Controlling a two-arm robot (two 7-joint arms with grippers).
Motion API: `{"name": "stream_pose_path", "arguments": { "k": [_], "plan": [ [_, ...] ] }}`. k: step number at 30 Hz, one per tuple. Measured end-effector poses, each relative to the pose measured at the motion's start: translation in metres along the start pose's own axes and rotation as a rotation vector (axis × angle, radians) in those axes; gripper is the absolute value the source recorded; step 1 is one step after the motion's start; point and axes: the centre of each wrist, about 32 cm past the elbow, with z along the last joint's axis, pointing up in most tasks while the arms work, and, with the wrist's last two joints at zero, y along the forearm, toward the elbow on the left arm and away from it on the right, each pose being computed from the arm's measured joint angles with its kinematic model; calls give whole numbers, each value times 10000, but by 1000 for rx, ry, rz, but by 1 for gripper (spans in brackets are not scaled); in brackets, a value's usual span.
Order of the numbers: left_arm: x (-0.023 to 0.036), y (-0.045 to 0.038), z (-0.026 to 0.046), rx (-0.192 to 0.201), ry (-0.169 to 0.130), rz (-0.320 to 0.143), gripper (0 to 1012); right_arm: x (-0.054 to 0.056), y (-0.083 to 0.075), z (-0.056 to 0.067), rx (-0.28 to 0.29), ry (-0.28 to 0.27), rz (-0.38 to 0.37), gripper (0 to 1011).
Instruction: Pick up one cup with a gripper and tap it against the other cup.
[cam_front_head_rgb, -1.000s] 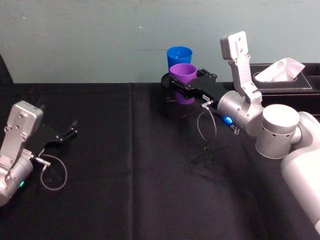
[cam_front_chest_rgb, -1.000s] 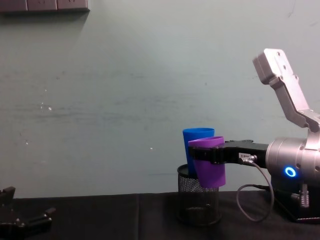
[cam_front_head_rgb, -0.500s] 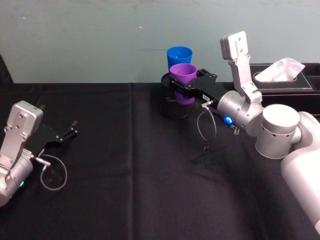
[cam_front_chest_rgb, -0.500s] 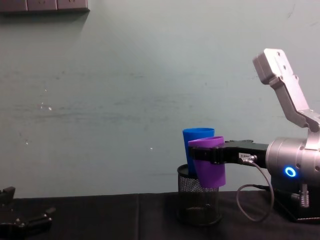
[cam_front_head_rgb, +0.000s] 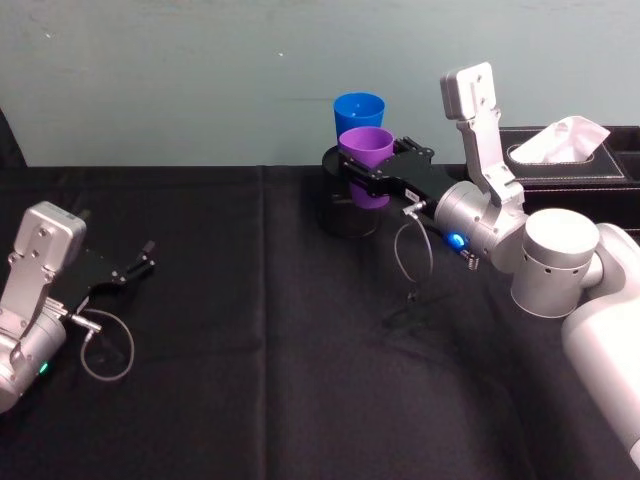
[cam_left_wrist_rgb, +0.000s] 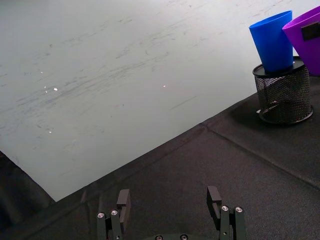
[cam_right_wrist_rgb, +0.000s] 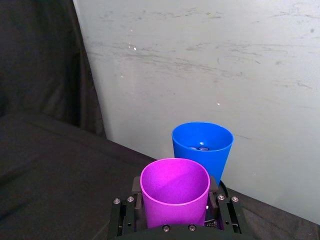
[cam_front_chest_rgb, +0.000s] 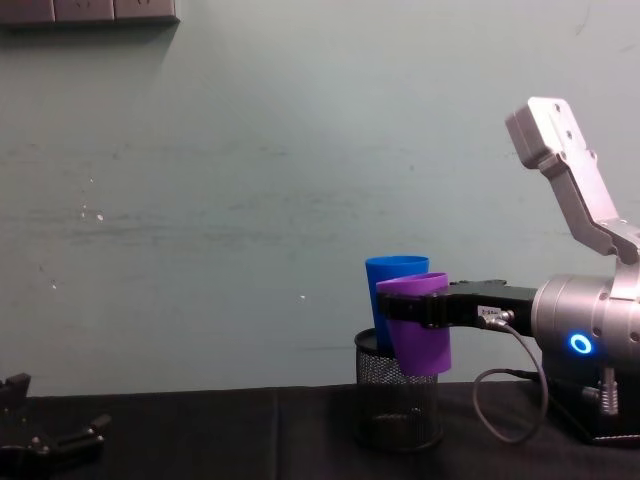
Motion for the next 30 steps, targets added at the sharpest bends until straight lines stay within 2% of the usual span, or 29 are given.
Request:
{"name": "stream_pose_path", "arguments": {
  "k": [30],
  "plan": [
    [0,0,0,0,0,0,1000,0,0,0,0,0,0,735]
  ]
}}
